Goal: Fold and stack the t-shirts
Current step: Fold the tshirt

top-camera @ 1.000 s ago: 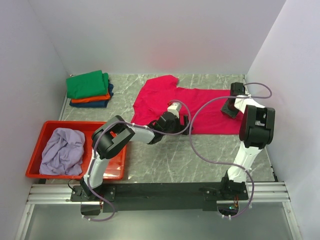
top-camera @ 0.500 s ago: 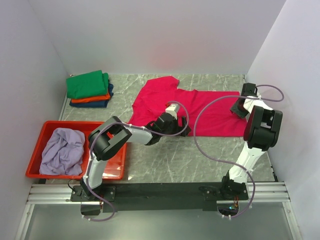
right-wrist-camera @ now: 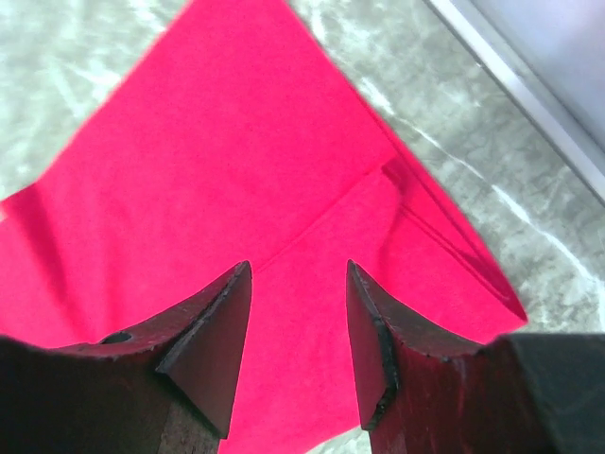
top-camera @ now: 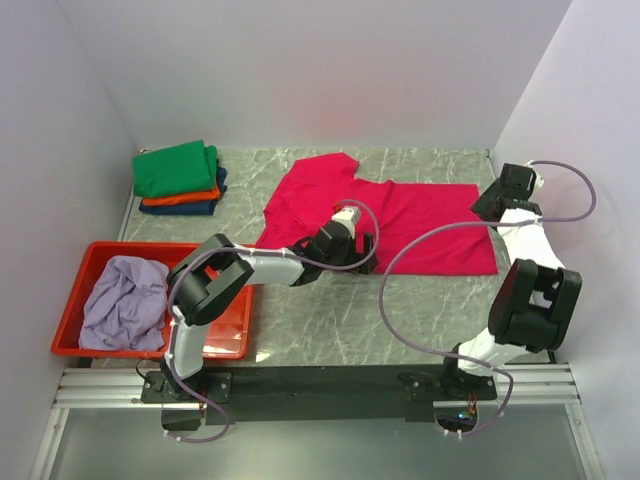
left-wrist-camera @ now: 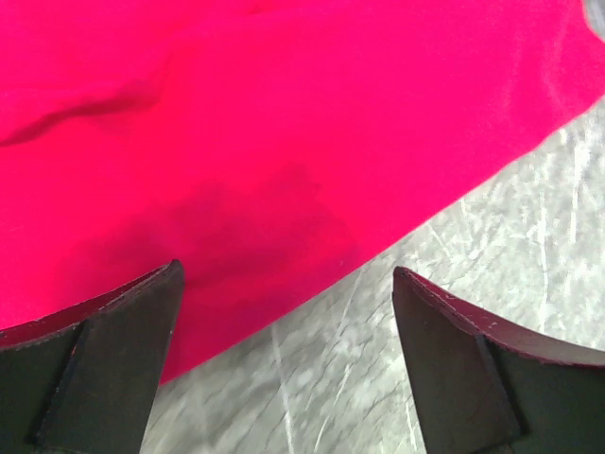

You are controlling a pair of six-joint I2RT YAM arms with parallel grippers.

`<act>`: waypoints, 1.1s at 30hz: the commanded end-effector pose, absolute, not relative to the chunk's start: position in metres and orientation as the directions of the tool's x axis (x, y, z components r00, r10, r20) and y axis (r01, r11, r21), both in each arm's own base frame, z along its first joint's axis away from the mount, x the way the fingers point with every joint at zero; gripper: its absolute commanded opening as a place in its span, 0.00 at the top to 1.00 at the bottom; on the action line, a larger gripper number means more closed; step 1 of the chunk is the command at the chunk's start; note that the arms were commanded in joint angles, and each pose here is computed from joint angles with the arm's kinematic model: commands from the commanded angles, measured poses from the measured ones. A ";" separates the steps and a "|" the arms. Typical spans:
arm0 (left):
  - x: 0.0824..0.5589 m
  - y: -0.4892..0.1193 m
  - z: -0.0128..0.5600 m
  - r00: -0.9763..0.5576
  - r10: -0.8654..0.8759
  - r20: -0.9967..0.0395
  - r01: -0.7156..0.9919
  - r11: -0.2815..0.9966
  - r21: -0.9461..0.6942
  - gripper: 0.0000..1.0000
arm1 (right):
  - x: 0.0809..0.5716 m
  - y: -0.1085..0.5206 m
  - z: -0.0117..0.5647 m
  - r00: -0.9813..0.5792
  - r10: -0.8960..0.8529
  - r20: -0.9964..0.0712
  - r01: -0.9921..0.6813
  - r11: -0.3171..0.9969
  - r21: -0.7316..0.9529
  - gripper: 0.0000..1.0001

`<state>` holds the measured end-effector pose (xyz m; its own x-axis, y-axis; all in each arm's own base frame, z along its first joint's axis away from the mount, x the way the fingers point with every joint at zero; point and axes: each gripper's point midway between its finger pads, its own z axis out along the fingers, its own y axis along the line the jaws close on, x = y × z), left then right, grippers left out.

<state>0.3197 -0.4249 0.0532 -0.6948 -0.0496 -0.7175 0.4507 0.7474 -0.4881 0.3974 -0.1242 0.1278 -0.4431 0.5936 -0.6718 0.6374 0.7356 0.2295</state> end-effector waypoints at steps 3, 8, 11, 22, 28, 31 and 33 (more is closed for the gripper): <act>0.350 -0.398 0.123 -0.611 -0.114 -0.784 0.378 0.828 -0.415 0.01 | 0.397 -0.096 0.142 -0.452 0.581 -0.678 0.541 0.782 0.310 0.48; 0.383 -0.337 0.124 -0.613 -0.241 -0.753 0.164 0.893 -0.419 0.01 | 0.384 -0.071 0.147 -0.468 0.557 -0.686 0.480 0.812 0.332 0.48; 0.397 -0.300 0.121 -0.593 -0.308 -0.744 0.077 0.898 -0.433 0.02 | 0.376 -0.061 0.148 -0.471 0.547 -0.692 0.459 0.822 0.337 0.48; 0.416 -0.280 0.089 -0.630 -0.323 -0.706 -0.004 0.910 -0.414 0.15 | 0.356 -0.044 0.138 -0.493 0.540 -0.683 0.423 0.834 0.354 0.48; 0.423 -0.279 0.073 -0.652 -0.351 -0.672 -0.016 0.892 -0.451 0.14 | 0.351 -0.040 0.136 -0.500 0.535 -0.681 0.413 0.838 0.356 0.48; 0.428 -0.286 0.073 -0.646 -0.344 -0.681 0.031 0.880 -0.474 0.13 | 0.349 -0.039 0.137 -0.501 0.533 -0.682 0.410 0.840 0.356 0.48; 0.431 -0.287 0.072 -0.648 -0.340 -0.681 0.044 0.877 -0.479 0.13 | 0.348 -0.038 0.135 -0.505 0.532 -0.679 0.409 0.841 0.354 0.48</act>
<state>0.4186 -0.2714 0.0551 -0.6745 -0.3155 -0.6675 -0.0162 0.9102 -0.4138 0.3452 -0.0412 0.1227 -0.5278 0.5527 -0.6449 0.4453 0.8266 0.3441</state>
